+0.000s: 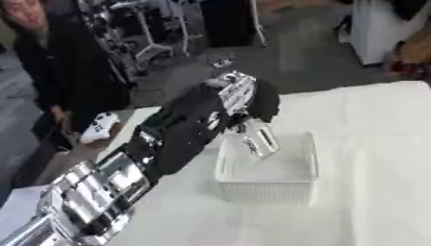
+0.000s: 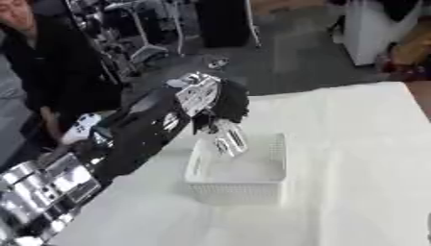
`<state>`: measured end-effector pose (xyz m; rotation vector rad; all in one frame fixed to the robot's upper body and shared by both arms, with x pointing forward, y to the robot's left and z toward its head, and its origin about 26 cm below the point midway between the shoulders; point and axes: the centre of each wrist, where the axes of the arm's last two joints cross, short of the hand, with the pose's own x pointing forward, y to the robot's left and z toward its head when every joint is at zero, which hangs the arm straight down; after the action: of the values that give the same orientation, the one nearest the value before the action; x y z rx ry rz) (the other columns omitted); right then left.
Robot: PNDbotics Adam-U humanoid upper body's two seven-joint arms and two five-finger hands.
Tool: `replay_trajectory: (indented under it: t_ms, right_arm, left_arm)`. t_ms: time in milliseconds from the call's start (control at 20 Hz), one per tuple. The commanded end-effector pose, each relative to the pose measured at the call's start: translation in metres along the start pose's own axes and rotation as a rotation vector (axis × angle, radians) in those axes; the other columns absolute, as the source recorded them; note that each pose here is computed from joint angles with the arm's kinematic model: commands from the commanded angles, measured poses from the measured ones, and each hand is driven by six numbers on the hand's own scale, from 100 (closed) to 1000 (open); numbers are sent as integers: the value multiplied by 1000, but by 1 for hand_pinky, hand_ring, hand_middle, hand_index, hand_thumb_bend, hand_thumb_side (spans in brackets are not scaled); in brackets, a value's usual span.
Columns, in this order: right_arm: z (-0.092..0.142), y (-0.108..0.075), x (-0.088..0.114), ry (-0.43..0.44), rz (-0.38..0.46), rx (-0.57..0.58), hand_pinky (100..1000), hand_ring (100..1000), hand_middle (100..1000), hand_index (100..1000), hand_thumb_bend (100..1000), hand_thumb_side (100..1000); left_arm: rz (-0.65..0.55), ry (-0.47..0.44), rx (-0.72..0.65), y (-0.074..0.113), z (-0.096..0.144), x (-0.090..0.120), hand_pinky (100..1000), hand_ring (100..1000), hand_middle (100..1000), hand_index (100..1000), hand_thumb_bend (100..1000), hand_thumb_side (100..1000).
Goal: Pick up objects on the table and place them in the box.
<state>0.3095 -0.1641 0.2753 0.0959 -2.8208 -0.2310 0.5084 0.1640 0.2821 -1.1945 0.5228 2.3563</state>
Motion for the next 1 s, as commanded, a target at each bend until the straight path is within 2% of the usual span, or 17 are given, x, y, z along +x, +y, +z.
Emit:
replay_trajectory:
  t_ms: [50, 100, 150, 200, 250, 300, 350, 400, 500, 600, 650, 750, 800, 900, 1000]
  right_arm:
    - [-5, 3, 5, -26, -12, 10, 466, 543, 585, 863, 100, 1000]
    - [-5, 3, 5, -26, -12, 10, 466, 543, 585, 863, 100, 1000]
    - [-5, 3, 5, -26, -12, 11, 467, 544, 585, 863, 100, 1000]
    - [-5, 3, 5, -26, -13, 11, 467, 544, 585, 863, 100, 1000]
    - [-5, 3, 5, -26, -12, 10, 467, 544, 585, 863, 100, 1000]
    - [-5, 3, 5, -26, -12, 10, 467, 544, 585, 863, 100, 1000]
    - [-5, 3, 5, -26, -12, 10, 467, 544, 585, 863, 100, 1000]
    - [-5, 2, 5, -26, -11, 10, 467, 543, 585, 863, 100, 1000]
    - [-5, 2, 5, -26, -9, 10, 467, 544, 585, 863, 100, 1000]
    - [-5, 2, 5, -29, -7, 8, 468, 544, 585, 863, 100, 1000]
    - [-5, 1, 5, -30, -5, 6, 468, 544, 585, 863, 100, 1000]
    - [-6, 1, 5, -33, -1, 6, 467, 543, 585, 863, 100, 1000]
    - [-6, 0, 5, -34, 2, 6, 466, 543, 585, 863, 100, 1000]
    - [-6, -2, 5, -36, 11, 7, 465, 543, 585, 862, 100, 1000]
    - [-6, -4, 4, -35, 24, 6, 464, 542, 585, 860, 100, 1000]
  left_arm:
    - [-60, -14, -36, 1, 8, -6, 375, 404, 332, 457, 131, 823]
    - [-82, -32, -53, 4, 7, -6, 632, 637, 477, 589, 361, 915]
    - [-106, -42, -83, 5, 7, -6, 948, 885, 703, 777, 619, 1000]
    - [-128, -45, -118, 6, 8, -6, 1000, 970, 786, 829, 748, 1000]
    - [-142, -42, -150, 7, 10, -6, 1000, 1000, 853, 863, 853, 1000]
    - [-150, -34, -173, 7, 12, -8, 1000, 1000, 884, 877, 889, 1000]
    - [-154, -25, -183, 8, 14, -9, 1000, 1000, 899, 889, 885, 1000]
    - [-153, -10, -180, 9, 19, -11, 1000, 1000, 908, 891, 811, 1000]
    - [-139, 31, -142, 8, 32, -16, 1000, 1000, 915, 889, 720, 1000]
    - [-82, 124, -57, -1, 59, -16, 1000, 1000, 903, 866, 499, 1000]
    - [-31, 191, 18, -9, 77, -13, 1000, 1000, 866, 833, 346, 1000]
    - [98, 351, 256, -23, 111, -1, 1000, 951, 825, 794, 207, 1000]
    - [176, 429, 370, -31, 125, 9, 991, 916, 811, 785, 164, 1000]
    - [369, 577, 565, -49, 147, 32, 870, 820, 778, 772, 128, 1000]
    - [598, 718, 743, -61, 158, 51, 748, 721, 745, 765, 128, 1000]
